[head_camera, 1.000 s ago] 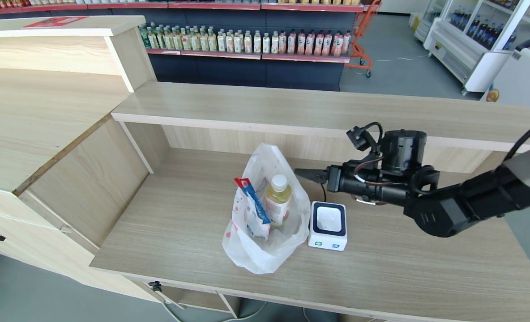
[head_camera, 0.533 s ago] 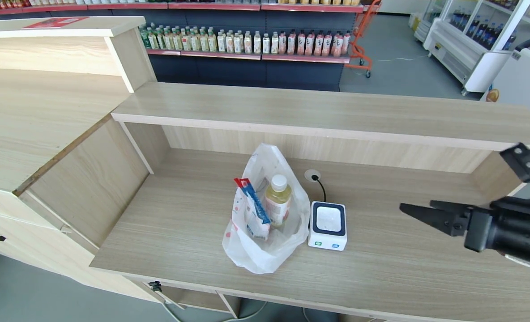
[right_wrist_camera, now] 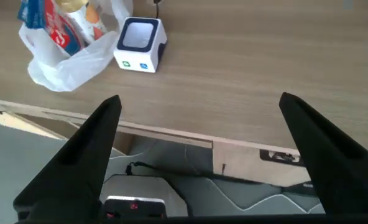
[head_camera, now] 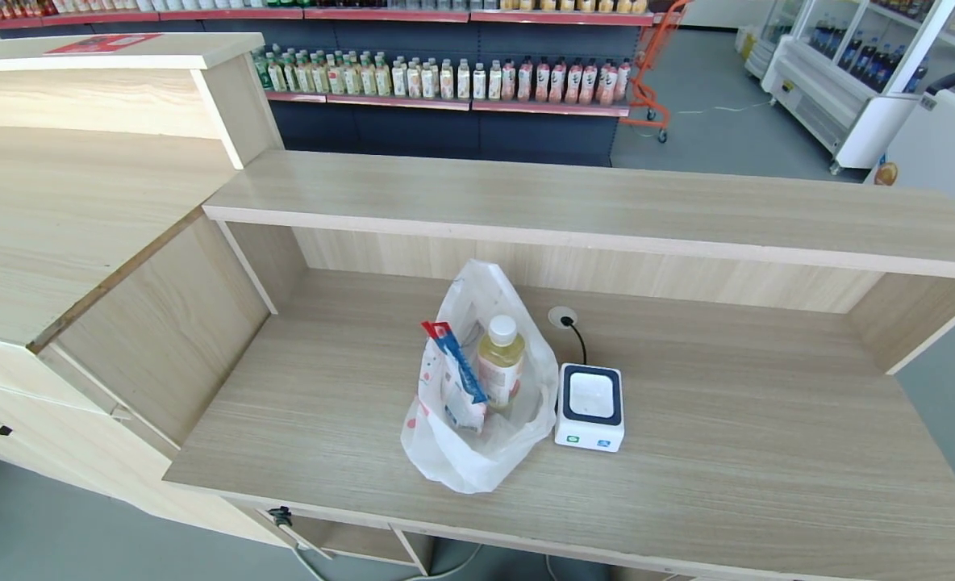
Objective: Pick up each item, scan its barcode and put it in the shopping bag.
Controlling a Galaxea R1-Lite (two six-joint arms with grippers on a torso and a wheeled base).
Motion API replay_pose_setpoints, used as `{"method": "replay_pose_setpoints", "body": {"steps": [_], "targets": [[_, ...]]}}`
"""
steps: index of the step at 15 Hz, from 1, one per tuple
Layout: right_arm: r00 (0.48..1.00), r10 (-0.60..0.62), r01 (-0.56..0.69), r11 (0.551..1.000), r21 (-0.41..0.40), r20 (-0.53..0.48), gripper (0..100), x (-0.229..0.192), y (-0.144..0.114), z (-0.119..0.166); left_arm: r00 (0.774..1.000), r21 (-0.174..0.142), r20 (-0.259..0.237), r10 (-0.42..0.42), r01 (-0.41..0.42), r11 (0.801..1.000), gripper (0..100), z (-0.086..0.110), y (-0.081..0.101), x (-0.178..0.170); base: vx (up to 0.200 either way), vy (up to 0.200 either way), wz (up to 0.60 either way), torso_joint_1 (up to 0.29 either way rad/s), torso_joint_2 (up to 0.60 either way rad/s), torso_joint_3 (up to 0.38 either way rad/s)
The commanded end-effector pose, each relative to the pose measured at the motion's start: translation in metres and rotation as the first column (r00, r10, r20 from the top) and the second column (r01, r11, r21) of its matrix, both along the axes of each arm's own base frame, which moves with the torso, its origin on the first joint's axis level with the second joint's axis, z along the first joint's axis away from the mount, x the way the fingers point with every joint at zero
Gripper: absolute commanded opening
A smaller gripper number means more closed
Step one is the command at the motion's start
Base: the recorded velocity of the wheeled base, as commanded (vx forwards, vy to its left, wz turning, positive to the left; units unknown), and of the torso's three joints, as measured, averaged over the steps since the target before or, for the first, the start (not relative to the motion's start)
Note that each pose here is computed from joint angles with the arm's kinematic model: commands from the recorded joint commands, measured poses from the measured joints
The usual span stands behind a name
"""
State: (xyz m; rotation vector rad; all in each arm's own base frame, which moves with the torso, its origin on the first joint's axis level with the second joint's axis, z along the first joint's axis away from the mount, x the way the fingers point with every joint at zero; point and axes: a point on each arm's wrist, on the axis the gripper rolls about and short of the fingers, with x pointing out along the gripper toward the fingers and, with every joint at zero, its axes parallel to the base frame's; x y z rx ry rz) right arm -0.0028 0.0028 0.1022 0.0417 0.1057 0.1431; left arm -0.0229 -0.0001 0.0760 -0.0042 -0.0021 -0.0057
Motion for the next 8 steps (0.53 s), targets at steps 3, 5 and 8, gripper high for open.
{"method": "replay_pose_setpoints", "body": {"steps": [3, 5, 8], "targets": [[0.978, -0.182, 0.188, 0.981, -0.047, 0.102, 100, -0.02, -0.0035, -0.027, 1.0, 0.0, 0.001, 0.0, 0.0, 1.0, 100, 0.0, 0.0, 0.0, 0.0, 0.0, 0.0, 0.0, 0.0, 0.0], [0.978, -0.182, 0.188, 0.981, -0.05, 0.104, 100, -0.0201, -0.0035, -0.0271, 1.0, 0.0, 0.001, 0.0, 0.0, 1.0, 100, 0.0, 0.0, 0.0, 0.0, 0.0, 0.0, 0.0, 0.0, 0.0], [0.978, -0.183, 0.188, 0.981, -0.038, 0.103, 100, -0.0201, -0.0035, -0.0271, 1.0, 0.0, 0.001, 0.0, 0.0, 1.0, 100, 0.0, 0.0, 0.0, 0.0, 0.0, 0.0, 0.0, 0.0, 0.0]]}}
